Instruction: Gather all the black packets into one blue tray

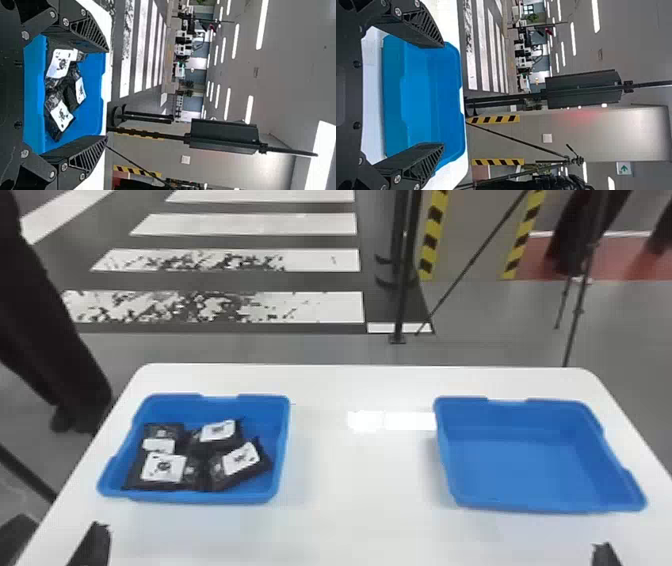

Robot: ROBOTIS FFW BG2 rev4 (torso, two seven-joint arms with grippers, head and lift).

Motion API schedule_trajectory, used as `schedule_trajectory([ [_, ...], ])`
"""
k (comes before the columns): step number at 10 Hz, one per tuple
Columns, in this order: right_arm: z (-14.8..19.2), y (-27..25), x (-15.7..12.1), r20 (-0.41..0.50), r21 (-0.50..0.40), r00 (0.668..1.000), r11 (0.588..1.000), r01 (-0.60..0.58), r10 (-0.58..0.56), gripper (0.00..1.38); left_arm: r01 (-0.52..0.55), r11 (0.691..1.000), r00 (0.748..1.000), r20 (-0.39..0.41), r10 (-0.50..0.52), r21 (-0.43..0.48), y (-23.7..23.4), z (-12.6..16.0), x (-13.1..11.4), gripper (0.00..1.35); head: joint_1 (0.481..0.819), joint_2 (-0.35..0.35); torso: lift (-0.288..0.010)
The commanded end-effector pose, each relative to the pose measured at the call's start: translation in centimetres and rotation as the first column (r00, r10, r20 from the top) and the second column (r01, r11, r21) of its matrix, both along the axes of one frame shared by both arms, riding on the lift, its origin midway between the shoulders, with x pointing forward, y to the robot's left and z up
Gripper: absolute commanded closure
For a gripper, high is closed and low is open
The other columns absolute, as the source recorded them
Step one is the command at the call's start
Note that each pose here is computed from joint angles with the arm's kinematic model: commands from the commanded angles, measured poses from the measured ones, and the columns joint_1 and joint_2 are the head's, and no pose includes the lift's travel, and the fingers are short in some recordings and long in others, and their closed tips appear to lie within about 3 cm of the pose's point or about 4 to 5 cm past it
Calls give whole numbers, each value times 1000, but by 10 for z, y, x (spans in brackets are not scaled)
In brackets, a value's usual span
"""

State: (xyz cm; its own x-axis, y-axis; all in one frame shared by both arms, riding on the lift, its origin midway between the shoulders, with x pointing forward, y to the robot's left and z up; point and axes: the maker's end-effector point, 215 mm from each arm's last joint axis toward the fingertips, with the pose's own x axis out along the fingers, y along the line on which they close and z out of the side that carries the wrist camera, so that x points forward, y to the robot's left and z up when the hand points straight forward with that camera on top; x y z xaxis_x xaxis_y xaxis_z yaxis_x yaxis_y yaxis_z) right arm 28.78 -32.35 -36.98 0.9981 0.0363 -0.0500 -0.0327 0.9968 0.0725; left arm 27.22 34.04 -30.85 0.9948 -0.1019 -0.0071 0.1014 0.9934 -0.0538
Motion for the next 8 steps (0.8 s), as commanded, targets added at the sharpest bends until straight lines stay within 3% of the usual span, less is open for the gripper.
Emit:
schedule_trajectory([
  [1, 5, 1, 1, 8, -11, 1000, 1000, -3, 3, 151, 2, 1000, 1000, -24, -2, 25, 1, -3, -4, 282, 695, 35, -110],
  [8, 9, 3, 2, 14, -23, 1000, 1000, -7, 7, 154, 17, 1000, 998, -66, -18, -17, -10, -18, 0, 288, 695, 28, -110],
])
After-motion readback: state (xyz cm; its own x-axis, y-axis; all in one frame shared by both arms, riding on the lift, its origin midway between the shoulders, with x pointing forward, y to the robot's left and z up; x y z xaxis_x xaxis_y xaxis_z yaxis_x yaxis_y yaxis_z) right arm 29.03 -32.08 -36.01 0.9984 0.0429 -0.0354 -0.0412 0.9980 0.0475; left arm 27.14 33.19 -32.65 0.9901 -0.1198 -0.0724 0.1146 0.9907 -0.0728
